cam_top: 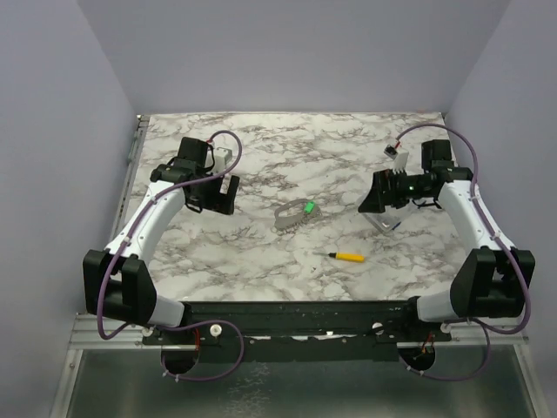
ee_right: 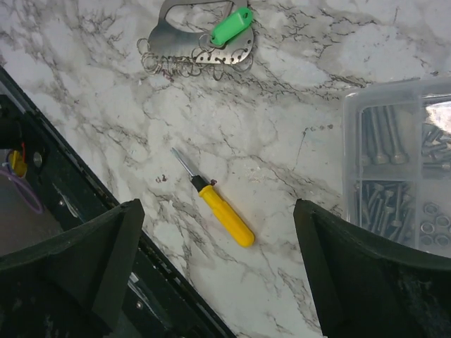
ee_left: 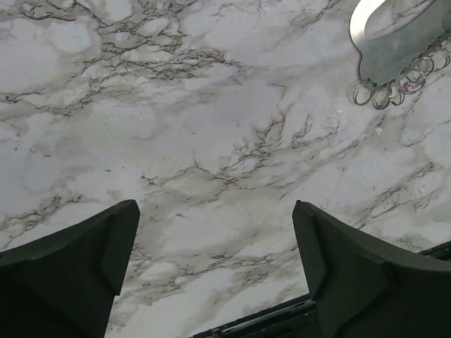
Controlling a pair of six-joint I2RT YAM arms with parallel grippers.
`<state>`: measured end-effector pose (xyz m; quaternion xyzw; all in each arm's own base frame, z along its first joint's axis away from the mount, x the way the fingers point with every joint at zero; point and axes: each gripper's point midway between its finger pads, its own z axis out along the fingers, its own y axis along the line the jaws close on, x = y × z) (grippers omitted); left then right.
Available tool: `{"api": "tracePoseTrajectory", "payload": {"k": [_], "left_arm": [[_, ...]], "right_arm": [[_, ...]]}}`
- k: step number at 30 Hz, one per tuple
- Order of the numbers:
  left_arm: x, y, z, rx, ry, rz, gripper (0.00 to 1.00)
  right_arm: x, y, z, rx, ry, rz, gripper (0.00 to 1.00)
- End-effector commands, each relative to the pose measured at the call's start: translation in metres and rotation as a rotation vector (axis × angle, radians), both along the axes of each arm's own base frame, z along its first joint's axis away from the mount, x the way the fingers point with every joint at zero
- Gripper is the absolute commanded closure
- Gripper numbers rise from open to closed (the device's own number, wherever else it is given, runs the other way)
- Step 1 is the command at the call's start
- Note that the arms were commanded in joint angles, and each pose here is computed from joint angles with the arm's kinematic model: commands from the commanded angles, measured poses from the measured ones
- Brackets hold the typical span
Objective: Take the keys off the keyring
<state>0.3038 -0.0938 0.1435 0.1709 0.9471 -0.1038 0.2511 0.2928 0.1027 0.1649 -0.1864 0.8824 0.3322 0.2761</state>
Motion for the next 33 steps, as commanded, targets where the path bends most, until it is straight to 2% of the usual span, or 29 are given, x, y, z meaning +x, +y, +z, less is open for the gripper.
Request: {"api": "tracePoseTrajectory", "payload": {"k": [1,5,14,25,33], "left_arm": [[-0.005,-0.016,-0.004,-0.121,0.045,0.102,0.01],[-0.031,-0.047,-0.023,-0.302,0.162,0.058,0.01],[-0.041,-0.072,-0.054,-0.463,0.245,0.088,0.01],[-0.034,-0.09,-0.091,-0.48,0.296,0.122,0.01],[-0.012,-0.105,-0.112,-0.46,0.31,0.1,0.01]], "right_arm": [[0.003,0.012,-0.004,0.03,0.028,0.047,0.0],[0.013,0.037,-0.015,0.0,0.032,0.105,0.0],[0.029,0.09,-0.04,0.021,0.103,0.18,0.01],[0.028,0.121,-0.084,0.043,0.243,0.204,0.11],[0.047,0.124,-0.111,0.021,0.301,0.093,0.16]]}}
